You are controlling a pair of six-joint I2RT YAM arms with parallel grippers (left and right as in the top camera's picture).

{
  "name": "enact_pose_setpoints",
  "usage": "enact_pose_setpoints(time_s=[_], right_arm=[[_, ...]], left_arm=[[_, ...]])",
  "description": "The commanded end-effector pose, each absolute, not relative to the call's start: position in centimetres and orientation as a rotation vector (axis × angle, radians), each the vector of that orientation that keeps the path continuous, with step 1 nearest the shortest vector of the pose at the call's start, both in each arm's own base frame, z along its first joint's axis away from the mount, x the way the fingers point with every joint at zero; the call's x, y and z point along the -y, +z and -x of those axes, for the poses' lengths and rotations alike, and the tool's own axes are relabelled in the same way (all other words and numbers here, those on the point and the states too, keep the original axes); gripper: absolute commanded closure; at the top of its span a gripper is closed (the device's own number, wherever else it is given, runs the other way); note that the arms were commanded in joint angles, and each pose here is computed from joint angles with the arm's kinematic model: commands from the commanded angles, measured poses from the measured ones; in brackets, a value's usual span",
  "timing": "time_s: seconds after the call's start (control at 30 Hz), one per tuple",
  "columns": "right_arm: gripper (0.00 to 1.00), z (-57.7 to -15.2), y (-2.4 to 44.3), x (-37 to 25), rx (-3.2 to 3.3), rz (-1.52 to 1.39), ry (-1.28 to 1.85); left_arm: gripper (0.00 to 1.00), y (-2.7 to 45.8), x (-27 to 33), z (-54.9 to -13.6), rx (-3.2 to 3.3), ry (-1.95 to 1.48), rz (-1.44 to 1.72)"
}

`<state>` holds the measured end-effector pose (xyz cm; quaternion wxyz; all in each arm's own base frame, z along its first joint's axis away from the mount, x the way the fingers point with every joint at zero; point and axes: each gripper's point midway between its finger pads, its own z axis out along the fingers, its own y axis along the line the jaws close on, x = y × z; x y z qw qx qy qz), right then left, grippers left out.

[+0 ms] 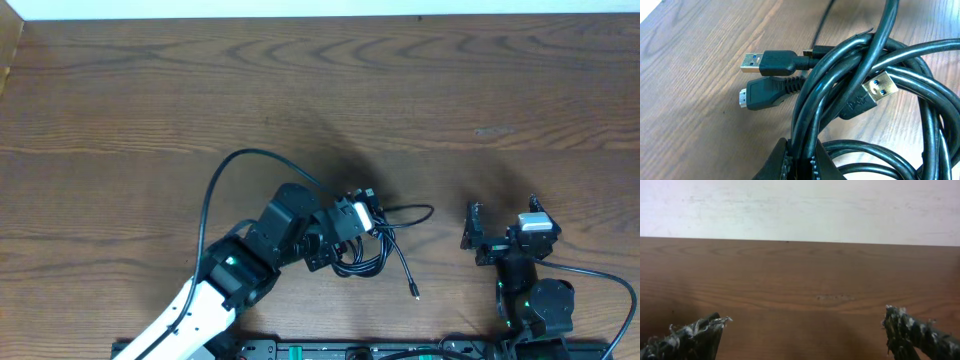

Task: Untangle cables
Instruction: 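Swing the right gripper toward the held coil and open it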

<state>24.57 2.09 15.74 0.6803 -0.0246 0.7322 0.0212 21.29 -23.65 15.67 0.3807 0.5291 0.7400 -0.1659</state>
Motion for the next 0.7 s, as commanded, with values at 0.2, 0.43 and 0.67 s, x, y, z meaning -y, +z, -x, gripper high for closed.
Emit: enact_pose_setpoints(time_s=[0.2, 0.43, 0.67], right_arm=[[0.01, -24.0, 15.6, -5.5, -1.672, -0.134, 0.527], [0.01, -23.8, 15.3, -6.5, -1.695, -0.252, 0.715], [0.01, -22.9, 15.5, -8.7, -1.714, -0.113, 0.799]], left_arm=[[0.93, 13.6, 23.8, -25.0, -1.912, -0.413, -1.329], [0.93, 13.4, 24.7, -24.8, -1.903, -0.624, -1.318], [0.93, 15.7, 24.7, -23.3, -1.801, -0.928, -1.304]])
